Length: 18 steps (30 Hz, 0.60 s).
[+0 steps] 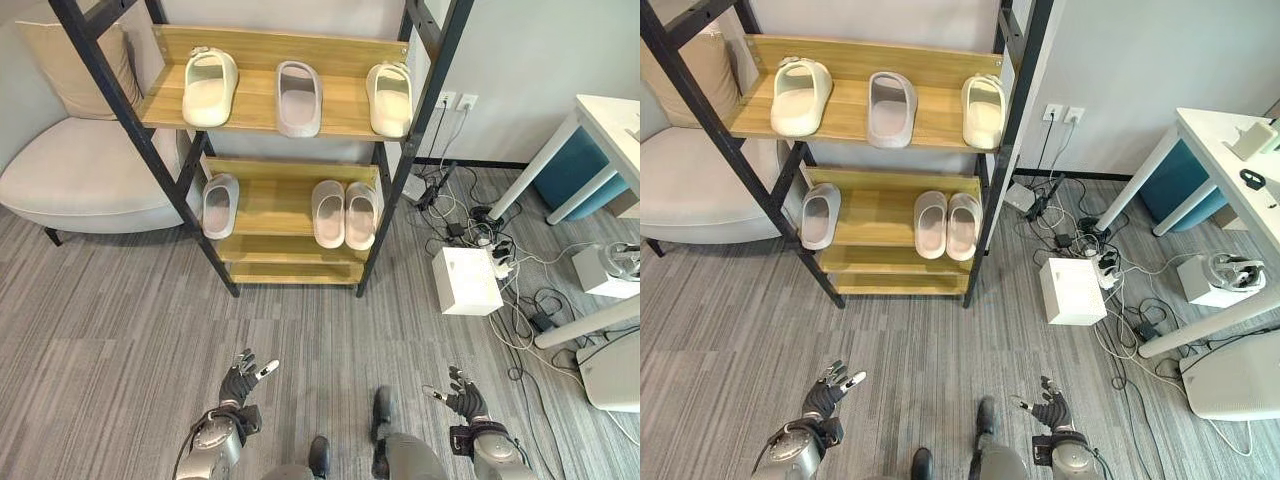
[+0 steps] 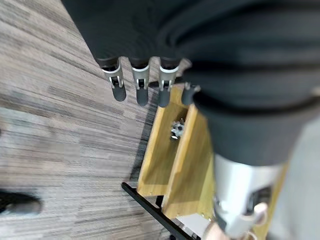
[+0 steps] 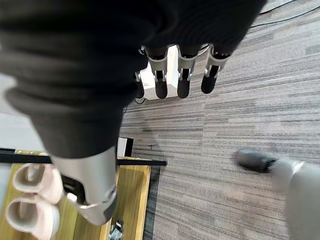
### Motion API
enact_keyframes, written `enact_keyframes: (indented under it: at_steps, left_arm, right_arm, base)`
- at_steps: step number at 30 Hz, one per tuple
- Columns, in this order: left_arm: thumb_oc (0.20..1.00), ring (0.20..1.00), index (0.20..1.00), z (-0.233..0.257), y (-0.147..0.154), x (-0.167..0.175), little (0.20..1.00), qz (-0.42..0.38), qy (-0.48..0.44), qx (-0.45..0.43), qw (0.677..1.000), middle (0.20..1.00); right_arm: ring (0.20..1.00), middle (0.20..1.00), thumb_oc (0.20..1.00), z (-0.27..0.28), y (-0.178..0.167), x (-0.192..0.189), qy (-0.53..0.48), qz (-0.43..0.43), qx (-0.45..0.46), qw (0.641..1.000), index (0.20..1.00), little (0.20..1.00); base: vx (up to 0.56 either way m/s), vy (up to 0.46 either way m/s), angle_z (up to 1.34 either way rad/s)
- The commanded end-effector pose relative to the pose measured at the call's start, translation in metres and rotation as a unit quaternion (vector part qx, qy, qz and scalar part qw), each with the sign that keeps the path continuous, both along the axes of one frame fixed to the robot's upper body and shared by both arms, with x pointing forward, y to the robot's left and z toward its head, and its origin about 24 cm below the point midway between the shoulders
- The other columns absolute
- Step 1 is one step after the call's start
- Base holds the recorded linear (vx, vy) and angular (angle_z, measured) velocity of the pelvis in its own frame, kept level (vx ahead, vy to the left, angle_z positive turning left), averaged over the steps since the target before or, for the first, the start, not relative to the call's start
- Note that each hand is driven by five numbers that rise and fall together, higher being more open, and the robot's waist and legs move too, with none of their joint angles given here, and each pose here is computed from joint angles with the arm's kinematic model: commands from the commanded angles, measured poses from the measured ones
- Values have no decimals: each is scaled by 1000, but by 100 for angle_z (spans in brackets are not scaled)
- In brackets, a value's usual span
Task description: Arrange the slippers neatly on the shoe rack.
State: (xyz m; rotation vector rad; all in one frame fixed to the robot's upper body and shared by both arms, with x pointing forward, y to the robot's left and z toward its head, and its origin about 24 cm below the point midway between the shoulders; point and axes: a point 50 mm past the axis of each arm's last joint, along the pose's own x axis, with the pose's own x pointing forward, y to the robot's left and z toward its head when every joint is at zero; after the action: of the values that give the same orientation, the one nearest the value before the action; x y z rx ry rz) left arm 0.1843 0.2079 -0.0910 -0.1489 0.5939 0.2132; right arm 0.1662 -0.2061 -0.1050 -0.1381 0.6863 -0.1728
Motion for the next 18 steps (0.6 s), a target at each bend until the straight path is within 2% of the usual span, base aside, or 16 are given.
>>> enact_keyframes:
  at_steps: [1, 5, 9, 13, 18]
  left_arm:
    - [1000, 1000, 1000, 17, -4, 14, 1000, -20, -56, 6, 998, 1000]
    - [1000, 1000, 1000, 17, -9, 18, 1000, -18, -57, -10, 998, 1000]
    - [1000, 1000, 1000, 13, -10, 15, 1000, -14, -47, -11, 999, 1000]
    - [1000, 1000, 1000, 12, -14, 16, 1000, -15, -43, -8, 999, 1000]
    - [1000, 1000, 1000, 12, -11, 11, 1000, -26, -43, -1, 999, 1000]
  right_arm:
    - [1000, 1000, 1000, 16, -14, 15, -48, 0, -19, 999, 1000, 1000]
    - [1000, 1000, 1000, 23, -25, 23, -64, -8, -26, 998, 1000, 1000]
    - [1000, 1000, 1000, 24, -32, 22, -63, -24, -28, 997, 1000, 1000]
    - [1000, 1000, 1000, 22, -38, 18, -53, -37, -41, 997, 1000, 1000]
    - [1000, 1000, 1000, 19, -29, 15, -48, -22, -26, 998, 1000, 1000]
  base:
    - [169, -161, 28]
    - [56, -142, 40]
    - [159, 56, -1]
    - [319, 271, 11]
    - [297, 335, -3]
